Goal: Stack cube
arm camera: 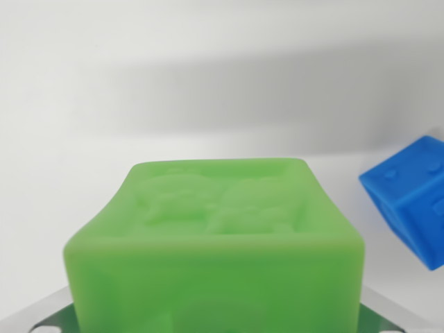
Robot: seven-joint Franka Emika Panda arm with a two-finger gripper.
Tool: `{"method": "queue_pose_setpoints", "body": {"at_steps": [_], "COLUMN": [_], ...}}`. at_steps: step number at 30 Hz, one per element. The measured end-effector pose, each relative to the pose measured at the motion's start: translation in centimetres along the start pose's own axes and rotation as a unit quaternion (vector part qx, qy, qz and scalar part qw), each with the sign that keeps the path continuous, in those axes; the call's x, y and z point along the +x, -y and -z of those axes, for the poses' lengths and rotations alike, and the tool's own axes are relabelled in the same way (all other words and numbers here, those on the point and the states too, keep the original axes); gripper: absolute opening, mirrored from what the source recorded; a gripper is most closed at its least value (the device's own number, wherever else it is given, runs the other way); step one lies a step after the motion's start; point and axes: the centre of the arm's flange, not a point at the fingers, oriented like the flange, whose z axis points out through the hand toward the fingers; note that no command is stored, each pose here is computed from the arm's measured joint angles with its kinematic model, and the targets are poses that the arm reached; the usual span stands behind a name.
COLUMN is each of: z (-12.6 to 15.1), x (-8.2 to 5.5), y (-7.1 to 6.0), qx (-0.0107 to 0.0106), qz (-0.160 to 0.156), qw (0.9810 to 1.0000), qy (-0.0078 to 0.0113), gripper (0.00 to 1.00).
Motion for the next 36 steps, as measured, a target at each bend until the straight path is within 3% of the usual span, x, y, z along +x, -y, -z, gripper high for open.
{"method": "queue_pose_setpoints", "body": {"at_steps": [10,20,30,36], "z": [0.3,0.5,0.8,1.0], "x": [1.0,2.0,3.1,3.8], "y": [-1.3,-2.9,-4.3,-5.2], "qx": [-0.0002,-0.0006,-0.001,-0.0007], "qz": [0.044,0.093,0.14,0.169], "qw": [0.999,0.9957,0.9901,0.9856], "qy": [0.0,0.0002,0.0004,0.0001], "gripper": [0.0,0.0,0.0,0.0]}}
